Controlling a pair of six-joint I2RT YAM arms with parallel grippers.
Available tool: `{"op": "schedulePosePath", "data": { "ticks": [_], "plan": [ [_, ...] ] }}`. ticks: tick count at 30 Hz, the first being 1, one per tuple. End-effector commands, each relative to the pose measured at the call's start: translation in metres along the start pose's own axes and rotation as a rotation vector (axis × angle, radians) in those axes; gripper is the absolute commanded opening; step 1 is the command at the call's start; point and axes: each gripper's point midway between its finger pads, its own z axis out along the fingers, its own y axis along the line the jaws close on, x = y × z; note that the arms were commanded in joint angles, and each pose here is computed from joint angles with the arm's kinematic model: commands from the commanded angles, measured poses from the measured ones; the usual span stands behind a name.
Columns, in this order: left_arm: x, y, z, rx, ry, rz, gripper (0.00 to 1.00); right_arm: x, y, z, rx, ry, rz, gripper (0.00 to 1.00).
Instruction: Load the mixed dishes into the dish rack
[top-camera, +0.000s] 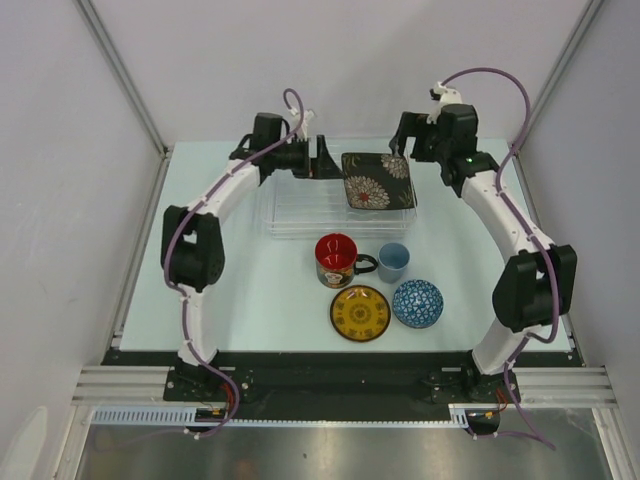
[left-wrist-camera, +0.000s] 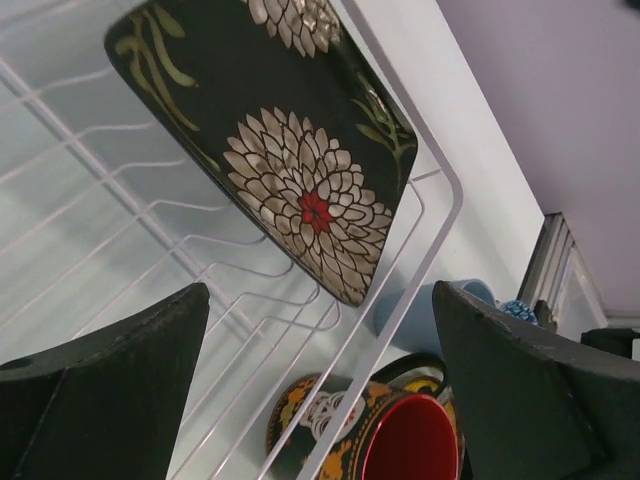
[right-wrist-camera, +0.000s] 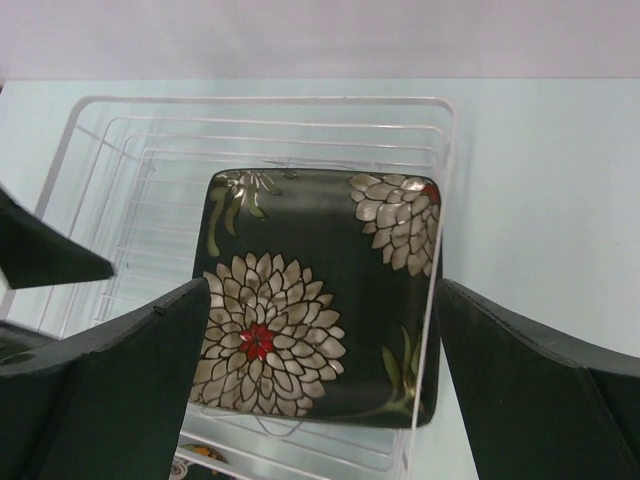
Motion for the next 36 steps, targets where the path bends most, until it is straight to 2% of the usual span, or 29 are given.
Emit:
{"op": "schedulePosePath", "data": {
  "ticks": [1,3,12,16,22,32,36],
  "plan": [
    [-0.01,0.006,0.025,0.015,-0.025,-0.11,0.98,-0.036,-0.005,-0.024,0.004,-0.127,0.022,1.0],
    [-0.01,0.006,0.033,0.031,-0.024,-0.157,0.96,-0.026,-0.012,-0.02,0.037,-0.104,0.02,1.0],
    [-0.017,0.031,0.064,0.021,-0.047,-0.175,0.96,0.0,-0.028,-0.001,0.067,-0.049,0.037,1.0],
    [-0.032,0.029,0.07,0.034,-0.089,-0.167,0.95,0.013,-0.042,0.015,0.093,-0.027,0.101,1.0],
    [-0.032,0.026,0.083,0.04,-0.1,-0.157,0.92,0.031,-0.065,0.036,0.11,0.005,0.19,1.0],
    [-0.02,0.03,0.098,0.022,-0.093,-0.165,0.88,0.049,-0.065,0.043,0.085,0.057,0.239,1.0],
    [-0.021,0.023,0.107,0.037,-0.103,-0.166,0.83,0.061,-0.063,0.046,0.073,0.091,0.266,1.0]
  ]
}}
